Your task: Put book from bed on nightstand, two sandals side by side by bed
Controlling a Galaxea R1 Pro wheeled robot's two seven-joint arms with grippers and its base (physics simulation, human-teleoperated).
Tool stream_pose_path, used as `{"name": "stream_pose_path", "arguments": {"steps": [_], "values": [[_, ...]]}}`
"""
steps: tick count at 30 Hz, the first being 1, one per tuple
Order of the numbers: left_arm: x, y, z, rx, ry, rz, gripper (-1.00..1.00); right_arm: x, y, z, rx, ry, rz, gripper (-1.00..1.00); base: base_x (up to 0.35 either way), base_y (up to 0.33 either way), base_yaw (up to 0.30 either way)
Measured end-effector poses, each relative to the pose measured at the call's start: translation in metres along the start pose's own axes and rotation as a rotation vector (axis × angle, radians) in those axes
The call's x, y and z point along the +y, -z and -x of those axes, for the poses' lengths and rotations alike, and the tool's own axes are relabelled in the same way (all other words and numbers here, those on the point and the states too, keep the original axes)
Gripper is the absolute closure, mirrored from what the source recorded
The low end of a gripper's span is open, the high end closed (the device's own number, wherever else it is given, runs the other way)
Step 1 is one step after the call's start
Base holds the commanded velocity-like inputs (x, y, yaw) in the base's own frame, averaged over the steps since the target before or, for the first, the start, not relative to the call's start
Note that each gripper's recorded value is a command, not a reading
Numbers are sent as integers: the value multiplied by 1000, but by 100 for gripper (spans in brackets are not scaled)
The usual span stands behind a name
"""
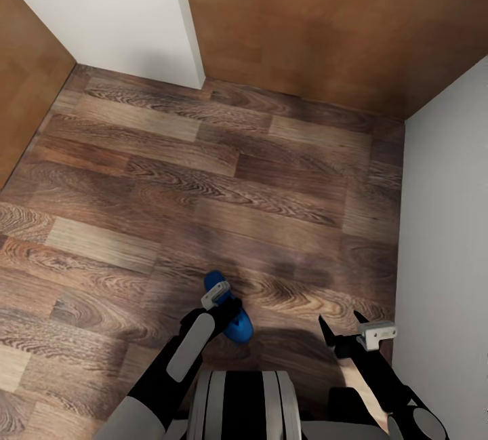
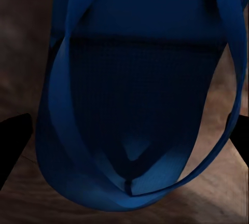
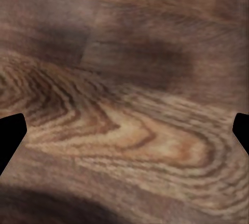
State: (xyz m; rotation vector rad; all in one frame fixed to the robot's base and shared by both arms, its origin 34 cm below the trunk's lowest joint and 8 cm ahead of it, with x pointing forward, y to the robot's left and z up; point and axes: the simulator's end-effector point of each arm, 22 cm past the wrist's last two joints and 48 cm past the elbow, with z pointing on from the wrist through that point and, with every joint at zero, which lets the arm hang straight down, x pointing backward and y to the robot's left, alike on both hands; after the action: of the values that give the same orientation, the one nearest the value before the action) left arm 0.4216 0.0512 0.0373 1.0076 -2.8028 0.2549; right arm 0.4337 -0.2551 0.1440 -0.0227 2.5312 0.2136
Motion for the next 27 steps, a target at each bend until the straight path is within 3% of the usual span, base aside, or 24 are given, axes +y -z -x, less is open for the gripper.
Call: {"name": "stream_pose_path", "arguments": {"steps": [12,27], "values": [[-3,3,2,-5,-5,-5,100,0,1,4,-8,1,1,-100,0,0,0],[-22,28,17,-51,-18,-42,100,3,9,34,-68,11,3,-100,0,0,0]]}}
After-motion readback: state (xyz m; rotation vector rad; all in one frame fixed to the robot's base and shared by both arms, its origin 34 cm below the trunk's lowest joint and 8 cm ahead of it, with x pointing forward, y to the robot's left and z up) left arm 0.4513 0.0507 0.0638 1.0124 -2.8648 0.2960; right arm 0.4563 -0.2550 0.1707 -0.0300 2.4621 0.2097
